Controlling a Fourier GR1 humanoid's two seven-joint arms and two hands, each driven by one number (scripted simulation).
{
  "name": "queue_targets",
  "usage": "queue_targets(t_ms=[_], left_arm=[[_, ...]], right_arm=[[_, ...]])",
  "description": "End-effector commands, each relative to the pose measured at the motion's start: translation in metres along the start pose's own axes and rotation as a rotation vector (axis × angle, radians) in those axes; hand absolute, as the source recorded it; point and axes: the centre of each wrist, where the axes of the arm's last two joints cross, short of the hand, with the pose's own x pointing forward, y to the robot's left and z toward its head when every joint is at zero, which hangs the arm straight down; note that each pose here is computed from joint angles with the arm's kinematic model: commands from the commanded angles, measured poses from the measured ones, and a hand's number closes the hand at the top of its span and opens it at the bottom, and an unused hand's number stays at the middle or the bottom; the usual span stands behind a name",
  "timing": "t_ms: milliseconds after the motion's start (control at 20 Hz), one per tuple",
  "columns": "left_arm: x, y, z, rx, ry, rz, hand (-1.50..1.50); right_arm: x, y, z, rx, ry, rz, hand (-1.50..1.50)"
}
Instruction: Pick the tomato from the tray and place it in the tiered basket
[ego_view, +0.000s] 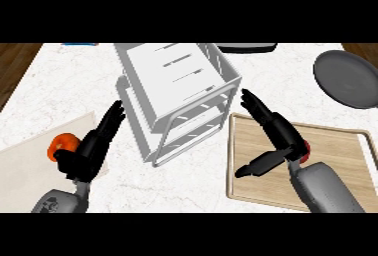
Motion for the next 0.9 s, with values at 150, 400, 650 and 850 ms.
queue_targets(t_ms=[150,400,650,850], left_arm=[[-0.009,-0.004,0.003,-0.011,0.033,0.019,0.00],[-0.009,0.012,0.004,0.009,0.031,0.008,0.00],[-0.018,-0.003,0.006,-0.009,0.052,0.013,0.00],[-0.013,0.005,0.006,0.003,0.035,0.018,0.00]], right_arm=[[0.059,-0.029,-0.001,0.102,-0.093,0.331,-1.50],[0.118,-0.079,0.008,0.182,0.108,0.831,-1.50],[0.163,-0.073,0.012,0.358,0.303,1.222,-1.50],[0.181,-0.042,0.027,0.468,0.380,1.282,-1.50]])
